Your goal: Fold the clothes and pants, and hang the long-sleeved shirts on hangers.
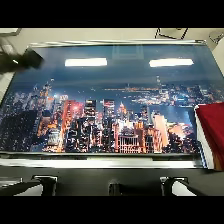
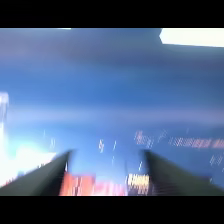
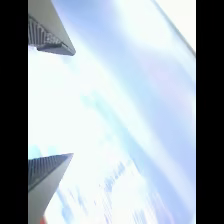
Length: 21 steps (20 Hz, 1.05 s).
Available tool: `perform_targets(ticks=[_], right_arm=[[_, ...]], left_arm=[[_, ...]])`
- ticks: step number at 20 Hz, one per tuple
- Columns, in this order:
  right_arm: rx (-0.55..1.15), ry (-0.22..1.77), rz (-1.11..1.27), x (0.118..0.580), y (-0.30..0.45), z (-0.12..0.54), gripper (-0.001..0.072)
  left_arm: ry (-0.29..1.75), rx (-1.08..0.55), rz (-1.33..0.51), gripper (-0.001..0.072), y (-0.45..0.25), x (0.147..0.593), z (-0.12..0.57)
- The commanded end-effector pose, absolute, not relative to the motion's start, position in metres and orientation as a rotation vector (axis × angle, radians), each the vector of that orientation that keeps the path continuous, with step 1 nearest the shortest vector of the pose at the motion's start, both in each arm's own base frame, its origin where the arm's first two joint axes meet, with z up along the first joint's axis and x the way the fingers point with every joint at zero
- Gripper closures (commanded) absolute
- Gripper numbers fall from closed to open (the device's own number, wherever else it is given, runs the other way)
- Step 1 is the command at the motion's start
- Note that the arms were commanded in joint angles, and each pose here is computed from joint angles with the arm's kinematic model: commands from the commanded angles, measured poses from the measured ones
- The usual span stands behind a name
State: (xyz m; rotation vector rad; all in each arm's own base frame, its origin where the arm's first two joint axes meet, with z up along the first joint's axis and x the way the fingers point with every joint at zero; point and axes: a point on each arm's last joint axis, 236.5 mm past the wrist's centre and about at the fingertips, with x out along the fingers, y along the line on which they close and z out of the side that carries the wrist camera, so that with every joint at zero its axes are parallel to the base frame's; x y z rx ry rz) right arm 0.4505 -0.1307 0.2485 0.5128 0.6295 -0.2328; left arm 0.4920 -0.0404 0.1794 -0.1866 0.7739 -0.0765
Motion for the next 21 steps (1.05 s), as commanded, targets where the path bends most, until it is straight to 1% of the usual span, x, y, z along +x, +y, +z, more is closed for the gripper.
perform_targets(ticks=[1, 2, 3, 5, 7, 21], right_arm=[[0.477, 1.091, -0.020, 0.456, 0.017, 0.144, 0.0002], [0.440, 1.231, 0.021, 0.446, 0.044, 0.112, 0.0003], [0.398, 1.314, 0.040, 0.439, 0.061, 0.092, 0.0003], [0.289, 1.380, 0.028, 0.435, 0.074, 0.068, 0.0004], [0.202, 1.387, 0.023, 0.434, 0.078, 0.062, 0.0005], [0.220, 1.385, 0.050, 0.434, 0.087, 0.063, 0.0010]], left_arm=[[1.308, -0.160, 0.053, -0.0008, -0.032, 0.423, 0.059], [1.356, -0.156, 0.047, -0.0008, -0.033, 0.410, 0.043], [1.373, -0.158, 0.051, -0.0008, -0.033, 0.399, 0.032], [1.390, -0.152, 0.051, -0.0008, -0.032, 0.385, 0.017], [1.420, -0.148, 0.056, -0.0007, -0.031, 0.379, 0.009], [1.423, -0.148, 0.057, -0.0008, -0.031, 0.379, 0.008]])
